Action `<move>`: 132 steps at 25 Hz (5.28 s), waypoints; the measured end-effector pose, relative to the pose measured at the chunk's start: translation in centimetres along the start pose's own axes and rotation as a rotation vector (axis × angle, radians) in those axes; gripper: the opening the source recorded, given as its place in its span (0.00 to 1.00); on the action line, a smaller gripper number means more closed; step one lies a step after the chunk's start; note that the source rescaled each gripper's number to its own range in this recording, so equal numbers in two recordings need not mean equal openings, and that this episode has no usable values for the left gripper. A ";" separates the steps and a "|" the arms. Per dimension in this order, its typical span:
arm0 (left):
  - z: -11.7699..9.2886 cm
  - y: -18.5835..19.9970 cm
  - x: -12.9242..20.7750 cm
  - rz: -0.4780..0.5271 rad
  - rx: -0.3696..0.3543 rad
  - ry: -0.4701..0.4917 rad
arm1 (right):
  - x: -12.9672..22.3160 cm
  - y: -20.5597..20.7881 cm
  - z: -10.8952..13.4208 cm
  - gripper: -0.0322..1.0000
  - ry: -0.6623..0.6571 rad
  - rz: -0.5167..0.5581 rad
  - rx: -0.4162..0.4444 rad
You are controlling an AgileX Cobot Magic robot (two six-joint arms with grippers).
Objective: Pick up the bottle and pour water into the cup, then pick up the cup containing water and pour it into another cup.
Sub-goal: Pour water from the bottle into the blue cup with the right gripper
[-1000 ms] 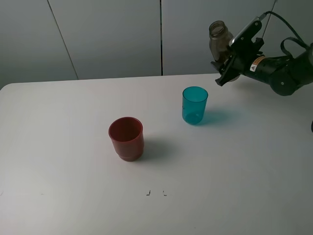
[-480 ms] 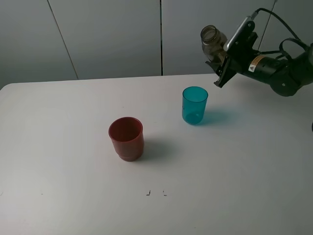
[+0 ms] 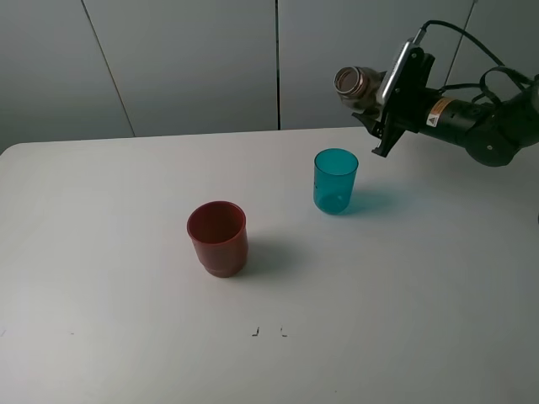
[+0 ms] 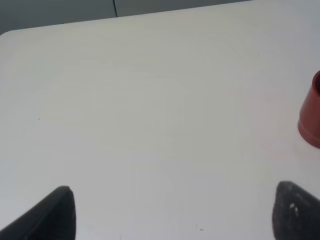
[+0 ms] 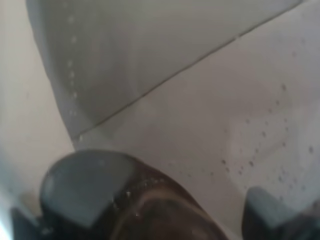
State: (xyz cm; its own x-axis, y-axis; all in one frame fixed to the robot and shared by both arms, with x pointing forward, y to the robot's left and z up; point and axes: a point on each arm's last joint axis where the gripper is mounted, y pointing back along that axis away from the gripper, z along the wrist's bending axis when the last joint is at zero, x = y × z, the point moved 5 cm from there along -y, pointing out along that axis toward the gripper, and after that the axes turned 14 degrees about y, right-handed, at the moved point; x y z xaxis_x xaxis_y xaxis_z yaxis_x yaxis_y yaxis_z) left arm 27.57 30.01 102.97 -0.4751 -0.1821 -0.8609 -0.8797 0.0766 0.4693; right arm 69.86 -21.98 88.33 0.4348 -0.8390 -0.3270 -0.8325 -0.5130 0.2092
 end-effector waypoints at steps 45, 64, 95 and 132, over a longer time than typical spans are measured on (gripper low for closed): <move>0.0 0.0 0.0 0.000 0.000 0.000 | 0.7 0.7 0.2 0.03 0.404 -0.033 -0.022; 0.0 0.0 0.0 0.000 0.000 0.000 | 1.1 0.7 0.0 0.03 0.485 -0.004 -0.017; 0.0 0.0 0.0 0.000 0.000 -0.007 | 1.2 0.7 0.0 0.03 0.630 0.002 -0.015; 0.0 0.0 0.0 0.000 0.000 -0.007 | 1.5 0.7 -0.4 0.03 0.707 0.028 0.003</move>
State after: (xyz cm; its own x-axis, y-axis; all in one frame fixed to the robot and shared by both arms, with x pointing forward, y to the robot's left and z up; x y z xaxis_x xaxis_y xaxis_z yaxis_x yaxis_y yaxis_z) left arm 27.57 30.01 102.97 -0.4752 -0.1754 -0.8622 -0.8797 0.0766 0.4693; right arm 70.07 -23.64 88.37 0.5313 -0.7691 0.3553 -0.8470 -0.4901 0.2059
